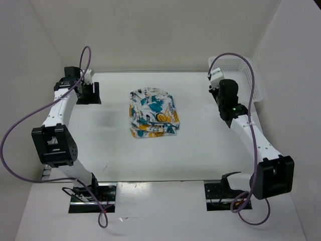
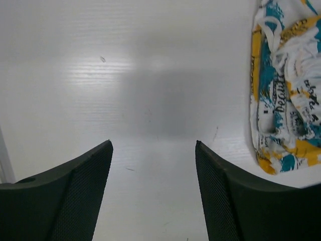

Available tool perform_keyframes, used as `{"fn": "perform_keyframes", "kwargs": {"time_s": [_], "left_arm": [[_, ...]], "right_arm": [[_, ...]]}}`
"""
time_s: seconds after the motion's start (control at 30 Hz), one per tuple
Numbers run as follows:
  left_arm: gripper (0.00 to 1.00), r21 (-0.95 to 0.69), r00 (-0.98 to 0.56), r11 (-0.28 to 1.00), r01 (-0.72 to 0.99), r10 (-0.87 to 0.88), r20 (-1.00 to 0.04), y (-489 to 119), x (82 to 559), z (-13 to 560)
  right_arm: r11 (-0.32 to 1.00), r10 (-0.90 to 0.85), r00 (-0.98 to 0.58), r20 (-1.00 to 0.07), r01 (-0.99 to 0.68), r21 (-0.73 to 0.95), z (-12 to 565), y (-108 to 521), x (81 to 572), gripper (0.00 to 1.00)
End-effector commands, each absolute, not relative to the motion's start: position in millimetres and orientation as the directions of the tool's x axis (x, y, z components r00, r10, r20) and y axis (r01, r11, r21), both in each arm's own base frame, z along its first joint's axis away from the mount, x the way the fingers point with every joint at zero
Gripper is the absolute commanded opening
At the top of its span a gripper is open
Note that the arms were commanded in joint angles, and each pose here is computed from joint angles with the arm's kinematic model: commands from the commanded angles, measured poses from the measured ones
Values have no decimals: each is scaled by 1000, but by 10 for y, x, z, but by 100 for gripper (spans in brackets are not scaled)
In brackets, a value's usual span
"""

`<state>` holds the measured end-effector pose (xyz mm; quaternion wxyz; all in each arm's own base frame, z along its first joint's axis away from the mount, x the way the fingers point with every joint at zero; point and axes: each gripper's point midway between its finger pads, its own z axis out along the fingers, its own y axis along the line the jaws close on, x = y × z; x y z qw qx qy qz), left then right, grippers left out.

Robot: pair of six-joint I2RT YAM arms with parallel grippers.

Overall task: Fold and stack the shorts
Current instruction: Fold the shorts

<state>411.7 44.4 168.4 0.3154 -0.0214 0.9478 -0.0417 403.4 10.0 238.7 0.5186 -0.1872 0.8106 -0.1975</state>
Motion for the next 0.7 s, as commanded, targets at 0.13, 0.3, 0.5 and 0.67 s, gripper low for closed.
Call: {"fn": "perform_keyframes", "kwargs": {"time_s": [0.13, 0.3, 0.5, 0.67], "left_arm": [[84, -129, -715, 989, 68, -42, -697, 219, 3912, 1956], [92, -134, -702, 988, 80, -40, -711, 179, 3814, 1855], [100, -104, -694, 993, 53, -38, -719, 238, 3752, 1808], [100, -112, -698, 992, 60, -39, -715, 210, 3693, 1777]], "right_arm": [[859, -490, -323, -810, -20, -512, 2666, -58, 3664, 40], [865, -481, -333, -811, -26, -502, 2563, -99, 3492, 41], [871, -472, -338, -814, -35, -490, 2481, -122, 3362, 44], [875, -467, -350, -812, -48, -482, 2407, -113, 3302, 45]]}}
